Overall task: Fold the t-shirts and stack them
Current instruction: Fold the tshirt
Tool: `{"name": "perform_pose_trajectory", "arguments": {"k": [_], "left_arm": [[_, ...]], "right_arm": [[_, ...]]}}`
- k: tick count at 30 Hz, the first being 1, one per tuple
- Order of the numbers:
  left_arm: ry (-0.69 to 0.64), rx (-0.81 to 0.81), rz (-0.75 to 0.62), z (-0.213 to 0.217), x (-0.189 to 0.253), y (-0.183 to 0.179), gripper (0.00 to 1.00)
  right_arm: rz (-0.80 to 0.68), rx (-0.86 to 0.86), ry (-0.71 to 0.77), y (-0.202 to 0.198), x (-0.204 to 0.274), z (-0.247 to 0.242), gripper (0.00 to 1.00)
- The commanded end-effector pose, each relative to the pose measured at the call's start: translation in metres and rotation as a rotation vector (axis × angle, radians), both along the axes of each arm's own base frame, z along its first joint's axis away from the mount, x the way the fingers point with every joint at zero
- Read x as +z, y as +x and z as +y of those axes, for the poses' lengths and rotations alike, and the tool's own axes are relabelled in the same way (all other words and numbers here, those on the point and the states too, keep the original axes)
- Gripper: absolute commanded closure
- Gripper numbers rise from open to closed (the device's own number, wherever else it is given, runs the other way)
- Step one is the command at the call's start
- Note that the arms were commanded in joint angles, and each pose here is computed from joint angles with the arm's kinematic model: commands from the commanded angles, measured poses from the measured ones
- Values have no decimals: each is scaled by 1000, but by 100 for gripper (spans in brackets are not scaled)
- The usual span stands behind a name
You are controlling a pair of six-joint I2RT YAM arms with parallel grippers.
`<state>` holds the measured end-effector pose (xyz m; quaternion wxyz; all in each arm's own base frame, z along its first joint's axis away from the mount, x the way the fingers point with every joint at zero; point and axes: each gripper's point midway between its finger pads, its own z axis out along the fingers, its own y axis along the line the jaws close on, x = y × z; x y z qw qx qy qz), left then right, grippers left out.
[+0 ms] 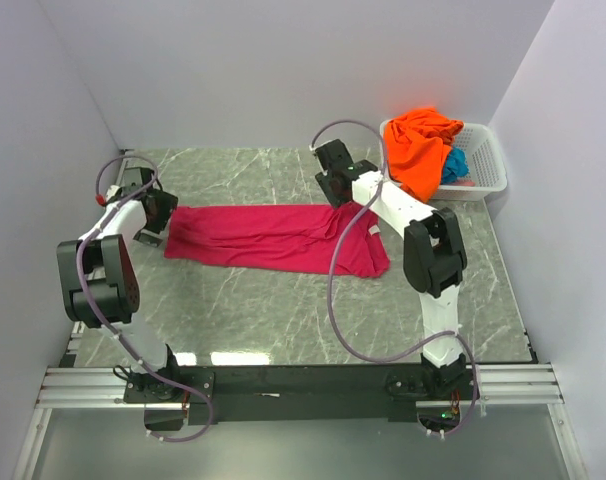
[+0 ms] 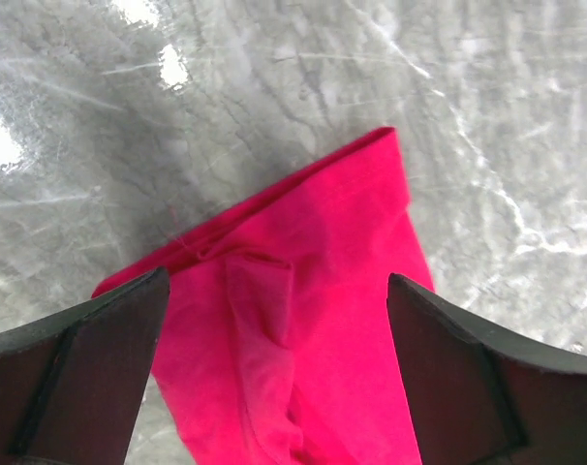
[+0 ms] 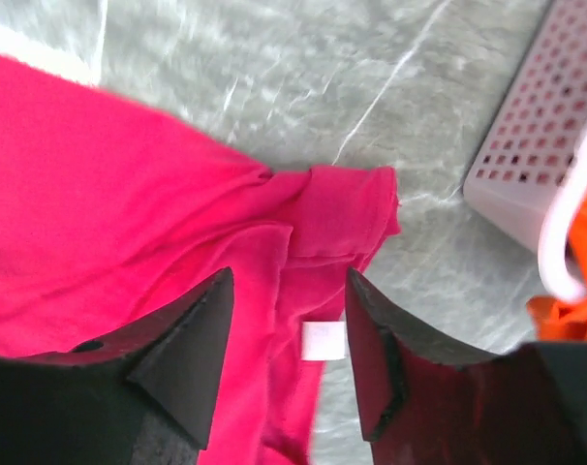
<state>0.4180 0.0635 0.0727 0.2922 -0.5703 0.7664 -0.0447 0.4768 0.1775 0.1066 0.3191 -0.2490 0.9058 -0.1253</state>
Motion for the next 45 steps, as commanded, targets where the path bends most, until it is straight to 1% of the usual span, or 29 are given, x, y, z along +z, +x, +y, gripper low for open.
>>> {"name": "perform_pose_trajectory", "arguments": {"k": [1, 2, 3, 4, 5, 6, 7, 8, 10, 14, 15, 18, 24, 27, 28, 30, 32, 34, 36, 37, 39, 40, 41, 42, 43, 44, 45], "left_arm": [[44, -30, -86, 1, 46, 5, 1], [43, -40, -108, -2, 53, 5, 1], [39, -53, -116, -4, 55, 5, 1], [39, -74, -116, -9, 54, 3, 1], [35, -87, -125, -13, 57, 2, 1], [27, -107, -130, -17, 58, 2, 1], [25, -130, -128, -22, 56, 1, 1], [22, -146, -132, -25, 57, 1, 1], [9, -188, -139, -33, 56, 0, 1], [15, -214, -145, -37, 53, -9, 1], [19, -215, -139, -36, 52, -11, 1], [35, -214, -107, -33, 43, -22, 1], [37, -231, -99, -35, 38, -25, 1], [27, -238, -111, -37, 35, -21, 1], [19, -243, -107, -38, 32, -19, 1], [-8, -265, -116, -44, 32, -14, 1], [-21, -277, -117, -49, 28, -9, 0], [-34, -294, -113, -56, 25, -3, 1], [-31, -312, -108, -64, 26, 4, 0], [-33, -317, -86, -67, 19, 5, 1], [-28, -327, -81, -73, 17, 10, 0], [-26, -324, -65, -73, 9, 12, 1], [-25, -324, -62, -73, 7, 15, 1], [-21, -317, -70, -72, 9, 21, 0], [-5, -297, -51, -67, 1, 24, 1], [5, -287, -43, -65, 0, 27, 1], [21, -271, -57, -60, 6, 36, 1]], "right_arm": [[-136, -191, 224, 1, 57, 5, 42], [-60, -161, 311, -16, 39, 19, 30], [-56, -161, 383, -27, 50, 24, 27], [-14, -182, 482, -39, 46, 36, 27], [42, -166, 540, -54, 29, 45, 18], [98, -120, 640, -69, 33, 61, 17], [132, -110, 689, -77, 28, 69, 16], [161, -118, 739, -84, 24, 76, 13], [183, -159, 781, -89, 10, 78, 12], [216, -186, 786, -85, -12, 83, 12], [235, -195, 778, -84, -22, 84, 12], [250, -198, 799, -77, -32, 92, 12], [255, -211, 810, -55, -39, 106, 12], [202, -208, 817, -34, -33, 111, 12], [161, -196, 838, -19, -16, 117, 12], [156, -207, 813, -9, -16, 118, 12], [114, -199, 816, 2, 4, 122, 12], [65, -234, 783, 8, 14, 114, 12], [55, -283, 754, 2, 21, 101, 12], [24, -335, 710, 2, 18, 87, 12], [23, -377, 670, -13, 18, 71, 12], [44, -399, 635, -26, 4, 61, 12], [22, -402, 648, -32, 16, 56, 12], [22, -404, 650, -39, 17, 52, 12], [52, -418, 628, -55, 1, 44, 12], [17, -413, 649, -60, 17, 40, 12], [11, -416, 647, -67, 18, 35, 12]]}}
